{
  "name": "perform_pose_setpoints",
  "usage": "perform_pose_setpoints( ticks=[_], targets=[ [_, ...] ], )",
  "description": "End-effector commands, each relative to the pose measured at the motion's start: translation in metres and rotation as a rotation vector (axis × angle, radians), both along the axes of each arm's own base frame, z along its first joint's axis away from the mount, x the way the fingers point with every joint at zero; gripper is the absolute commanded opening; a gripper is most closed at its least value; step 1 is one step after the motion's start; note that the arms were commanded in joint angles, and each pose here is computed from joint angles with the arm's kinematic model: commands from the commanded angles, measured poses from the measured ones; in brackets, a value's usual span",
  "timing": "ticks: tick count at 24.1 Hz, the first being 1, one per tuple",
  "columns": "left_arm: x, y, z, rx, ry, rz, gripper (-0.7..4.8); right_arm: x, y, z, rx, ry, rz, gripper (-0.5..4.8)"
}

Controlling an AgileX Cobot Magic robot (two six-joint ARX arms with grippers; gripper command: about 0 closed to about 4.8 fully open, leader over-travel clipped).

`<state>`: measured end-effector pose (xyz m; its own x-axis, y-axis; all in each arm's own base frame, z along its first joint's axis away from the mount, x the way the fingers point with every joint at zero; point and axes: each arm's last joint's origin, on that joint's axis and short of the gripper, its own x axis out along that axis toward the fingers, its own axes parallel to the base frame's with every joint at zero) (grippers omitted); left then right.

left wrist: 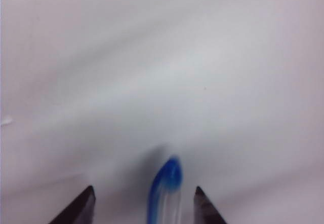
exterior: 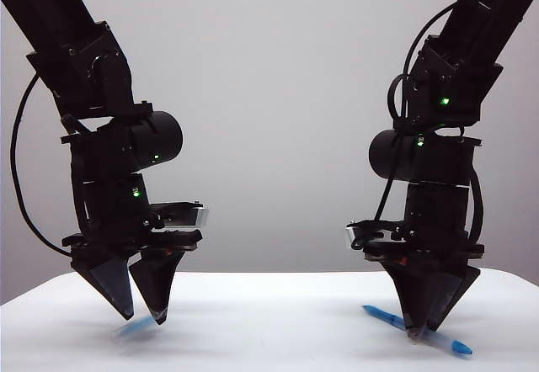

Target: Pick up the pen and remove the cap.

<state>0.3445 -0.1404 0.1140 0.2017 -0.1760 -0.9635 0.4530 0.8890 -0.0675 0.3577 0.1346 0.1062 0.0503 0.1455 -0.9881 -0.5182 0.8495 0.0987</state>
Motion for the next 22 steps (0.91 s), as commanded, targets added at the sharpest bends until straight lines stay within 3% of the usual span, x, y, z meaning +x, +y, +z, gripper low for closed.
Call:
perform_pose_setpoints(
  ticks=[1, 7, 9, 14, 16, 19, 22],
  targets=[
    [0.001, -0.001, 0.003, -0.002, -0.012, 0.001, 2.52, 0.002, 0.002, 0.000, 0.008, -0.027, 0.000, 1.63],
    [0.008, -0.003, 0.021, -0.003, -0.012, -0.008, 2.52, 0.003, 0.003, 0.003, 0.035, -0.030, -0.005, 1.92],
    [0.013, -0.005, 0.039, -0.001, -0.017, -0.022, 2.51, 0.001, 0.002, 0.011, 0.054, -0.030, -0.021, 2.88],
    [0.013, -0.004, 0.079, 0.008, -0.058, -0.022, 2.49, -0.005, 0.000, 0.042, 0.073, -0.074, -0.020, 2.84],
    [0.007, -0.002, 0.092, 0.010, -0.077, -0.042, 2.35, -0.009, -0.001, 0.058, 0.083, -0.097, -0.023, 2.17],
    [-0.013, 0.006, 0.125, 0.009, -0.080, -0.044, 1.76, -0.023, -0.006, 0.095, 0.106, -0.146, -0.043, 0.03],
    [-0.037, 0.016, 0.162, -0.019, -0.166, -0.050, 1.76, -0.038, -0.012, 0.134, 0.145, -0.245, -0.043, -0.01]
  ],
)
